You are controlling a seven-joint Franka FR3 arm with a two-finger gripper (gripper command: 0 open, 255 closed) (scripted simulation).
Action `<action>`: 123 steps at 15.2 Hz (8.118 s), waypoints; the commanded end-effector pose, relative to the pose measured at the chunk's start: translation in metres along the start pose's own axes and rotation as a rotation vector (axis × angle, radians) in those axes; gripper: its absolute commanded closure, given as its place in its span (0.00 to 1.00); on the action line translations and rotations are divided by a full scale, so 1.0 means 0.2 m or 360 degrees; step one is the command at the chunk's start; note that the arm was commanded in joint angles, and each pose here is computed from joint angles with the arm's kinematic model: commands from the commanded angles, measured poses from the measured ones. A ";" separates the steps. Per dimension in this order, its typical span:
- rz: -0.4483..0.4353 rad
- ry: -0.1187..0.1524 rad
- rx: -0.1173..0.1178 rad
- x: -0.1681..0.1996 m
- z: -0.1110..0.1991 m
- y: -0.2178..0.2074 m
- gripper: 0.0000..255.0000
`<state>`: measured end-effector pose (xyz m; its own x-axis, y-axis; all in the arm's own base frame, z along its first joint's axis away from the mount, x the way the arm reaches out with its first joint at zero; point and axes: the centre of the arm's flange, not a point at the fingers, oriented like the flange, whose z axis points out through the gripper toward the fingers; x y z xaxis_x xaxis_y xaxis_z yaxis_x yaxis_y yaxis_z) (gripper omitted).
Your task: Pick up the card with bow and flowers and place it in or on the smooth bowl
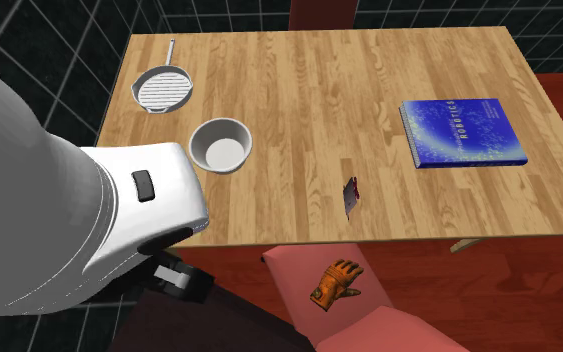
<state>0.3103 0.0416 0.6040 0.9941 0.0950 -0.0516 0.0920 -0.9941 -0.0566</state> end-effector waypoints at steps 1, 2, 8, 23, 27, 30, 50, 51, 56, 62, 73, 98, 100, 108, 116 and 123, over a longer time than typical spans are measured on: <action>0.0000 0.0000 0.0000 0.00 0.00 0.00 0.00; -0.0007 0.0022 0.0001 0.01 0.05 0.04 0.00; -0.0051 0.0151 0.0005 0.09 0.34 0.27 0.00; -0.0161 0.0475 0.0016 0.42 1.04 0.83 0.00; -0.0190 0.0562 0.0019 0.53 1.22 0.98 0.00; -0.0212 0.0627 0.0021 0.63 1.34 1.09 0.00; -0.0308 0.0909 0.0031 1.20 1.98 1.52 0.00; -0.0308 0.0909 0.0031 1.23 2.01 1.52 0.00; -0.0308 0.0909 0.0031 1.23 2.01 1.52 0.00; -0.0308 0.0909 0.0031 1.23 2.01 1.52 1.00; -0.0308 0.0909 0.0031 1.22 1.91 1.51 1.00; -0.0308 0.0909 0.0031 1.19 1.25 1.48 1.00; -0.0308 0.0909 0.0031 1.19 1.25 1.41 1.00; -0.0308 0.0909 0.0031 1.22 1.30 0.89 1.00; -0.0308 0.0909 0.0031 1.26 1.34 0.36 1.00; -0.0308 0.0909 0.0031 1.29 1.38 -0.10 1.00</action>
<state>0.5494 0.0857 0.3155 0.8331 0.2277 0.5041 0.2802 -0.9595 -0.0297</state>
